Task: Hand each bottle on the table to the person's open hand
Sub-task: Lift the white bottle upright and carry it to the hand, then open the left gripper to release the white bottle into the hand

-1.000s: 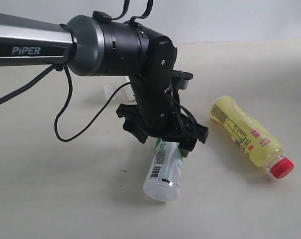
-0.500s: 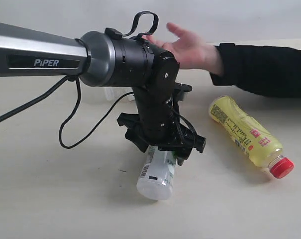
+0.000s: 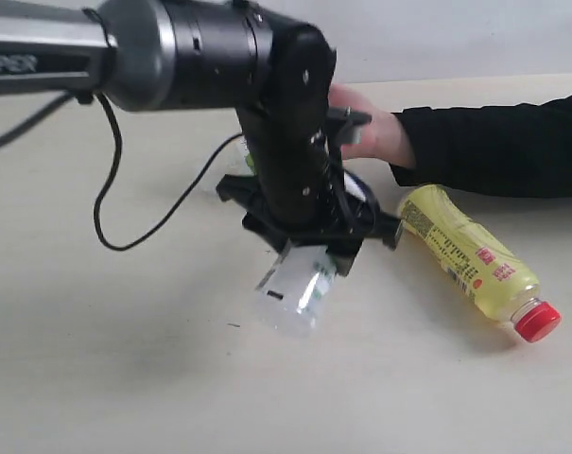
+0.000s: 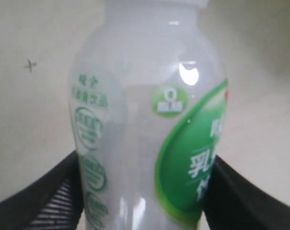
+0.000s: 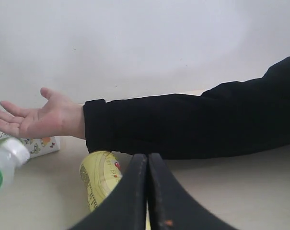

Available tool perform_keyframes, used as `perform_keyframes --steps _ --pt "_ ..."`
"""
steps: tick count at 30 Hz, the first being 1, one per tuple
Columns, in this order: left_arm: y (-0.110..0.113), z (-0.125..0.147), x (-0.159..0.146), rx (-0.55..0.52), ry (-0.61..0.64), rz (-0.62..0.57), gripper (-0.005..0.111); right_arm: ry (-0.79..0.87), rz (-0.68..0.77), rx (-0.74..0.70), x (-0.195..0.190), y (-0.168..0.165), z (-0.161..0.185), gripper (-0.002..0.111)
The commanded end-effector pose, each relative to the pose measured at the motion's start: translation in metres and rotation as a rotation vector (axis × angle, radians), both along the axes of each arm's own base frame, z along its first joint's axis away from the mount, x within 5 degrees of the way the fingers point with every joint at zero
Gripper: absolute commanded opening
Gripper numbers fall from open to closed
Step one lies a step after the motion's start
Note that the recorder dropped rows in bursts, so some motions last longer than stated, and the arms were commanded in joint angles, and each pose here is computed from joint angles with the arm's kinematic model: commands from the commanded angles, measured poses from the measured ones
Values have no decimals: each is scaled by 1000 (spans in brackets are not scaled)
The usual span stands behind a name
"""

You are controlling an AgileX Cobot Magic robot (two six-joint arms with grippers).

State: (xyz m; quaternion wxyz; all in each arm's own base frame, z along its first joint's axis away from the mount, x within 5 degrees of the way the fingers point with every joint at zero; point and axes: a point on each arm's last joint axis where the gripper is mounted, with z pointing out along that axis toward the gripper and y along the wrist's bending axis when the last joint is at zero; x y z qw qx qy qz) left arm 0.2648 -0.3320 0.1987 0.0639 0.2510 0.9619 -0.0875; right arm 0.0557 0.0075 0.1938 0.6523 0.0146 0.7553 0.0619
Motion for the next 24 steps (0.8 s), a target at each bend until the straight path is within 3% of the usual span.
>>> perform_keyframes --steps 1,6,11,19,24 --pt "-5 65 1 -178 -106 68 0 -3 -4 -6 0 0 -1 0" --pt "-9 105 11 -322 -154 206 0 -3 -4 -3 0 0 -1 0" --pt "-8 124 32 -396 -180 301 0 -3 -4 -3 0 0 -1 0" --pt "16 107 79 -319 -135 415 0 -3 -4 -3 0 0 -1 0" --pt "28 88 104 -371 -39 438 0 -3 -4 -5 0 0 -1 0"
